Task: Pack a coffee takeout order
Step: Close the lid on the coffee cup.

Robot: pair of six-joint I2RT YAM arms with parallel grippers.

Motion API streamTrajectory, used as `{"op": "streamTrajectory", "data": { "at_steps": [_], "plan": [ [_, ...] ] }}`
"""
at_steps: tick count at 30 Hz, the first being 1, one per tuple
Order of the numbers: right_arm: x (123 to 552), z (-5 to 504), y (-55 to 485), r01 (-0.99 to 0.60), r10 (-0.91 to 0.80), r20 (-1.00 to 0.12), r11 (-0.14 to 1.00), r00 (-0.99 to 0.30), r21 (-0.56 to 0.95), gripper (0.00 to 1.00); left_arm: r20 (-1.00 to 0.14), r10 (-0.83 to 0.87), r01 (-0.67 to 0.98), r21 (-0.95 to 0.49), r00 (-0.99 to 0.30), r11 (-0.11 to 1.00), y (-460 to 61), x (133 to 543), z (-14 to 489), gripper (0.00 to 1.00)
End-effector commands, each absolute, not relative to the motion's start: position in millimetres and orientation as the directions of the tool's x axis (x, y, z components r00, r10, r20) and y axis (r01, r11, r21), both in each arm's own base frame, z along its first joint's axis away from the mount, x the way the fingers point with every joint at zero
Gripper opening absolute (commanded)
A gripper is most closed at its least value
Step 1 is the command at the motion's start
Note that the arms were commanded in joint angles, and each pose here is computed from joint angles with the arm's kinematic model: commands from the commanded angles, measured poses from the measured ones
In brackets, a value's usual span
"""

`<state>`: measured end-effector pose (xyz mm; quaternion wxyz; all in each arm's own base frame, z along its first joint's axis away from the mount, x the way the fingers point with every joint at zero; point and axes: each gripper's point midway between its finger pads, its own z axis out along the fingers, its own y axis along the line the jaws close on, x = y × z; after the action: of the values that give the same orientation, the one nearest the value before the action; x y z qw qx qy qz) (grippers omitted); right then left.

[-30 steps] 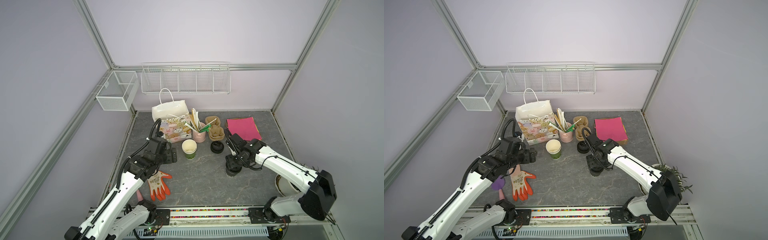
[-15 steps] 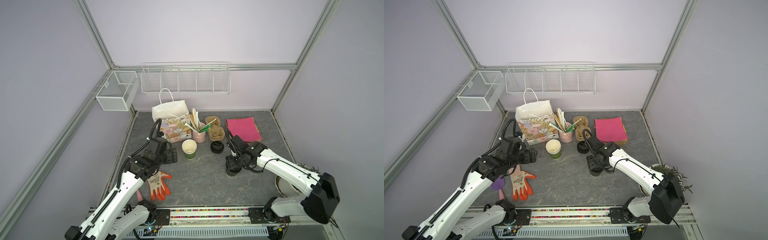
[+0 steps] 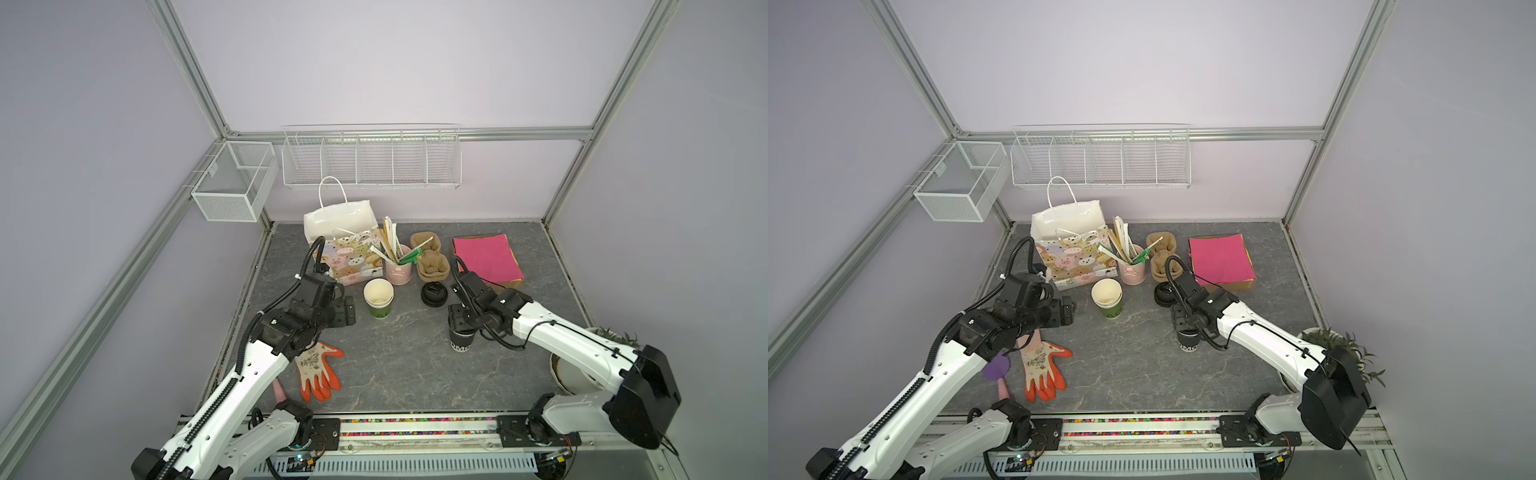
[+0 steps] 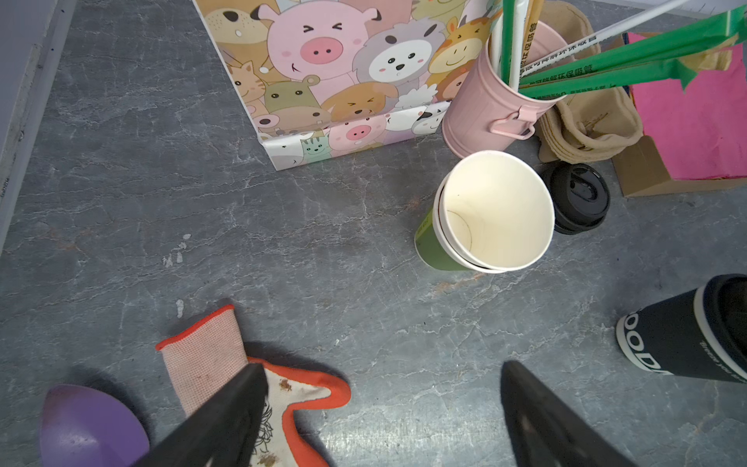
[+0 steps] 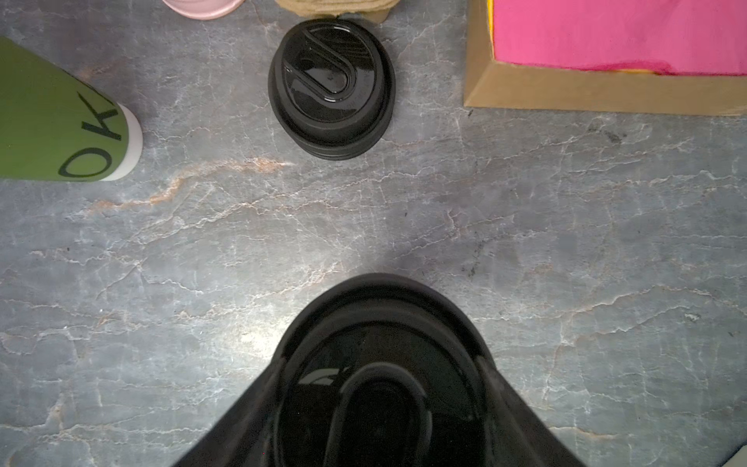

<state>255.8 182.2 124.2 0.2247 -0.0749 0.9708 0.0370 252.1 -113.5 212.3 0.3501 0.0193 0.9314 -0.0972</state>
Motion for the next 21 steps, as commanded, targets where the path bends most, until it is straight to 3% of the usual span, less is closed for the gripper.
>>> {"op": "streamTrajectory", "data": {
  "at_steps": [1,21],
  "plan": [
    [203.8,84.9,159.0,-0.167,-0.17,-0.217,0.985,-0.961,-0.035,0.68,-0.648,-0.02,0.112,-0.162,-0.761,0.98,-113.0,251.4,208.0,0.91],
    [193.6,107.8,173.2,-0.189,-0.167,-0.299,0.981,-0.939,0.044,0.75,-0.645,-0.018,0.114,-0.163,-0.764,0.98,-113.7,251.3,207.1,0.91]
  ]
}}
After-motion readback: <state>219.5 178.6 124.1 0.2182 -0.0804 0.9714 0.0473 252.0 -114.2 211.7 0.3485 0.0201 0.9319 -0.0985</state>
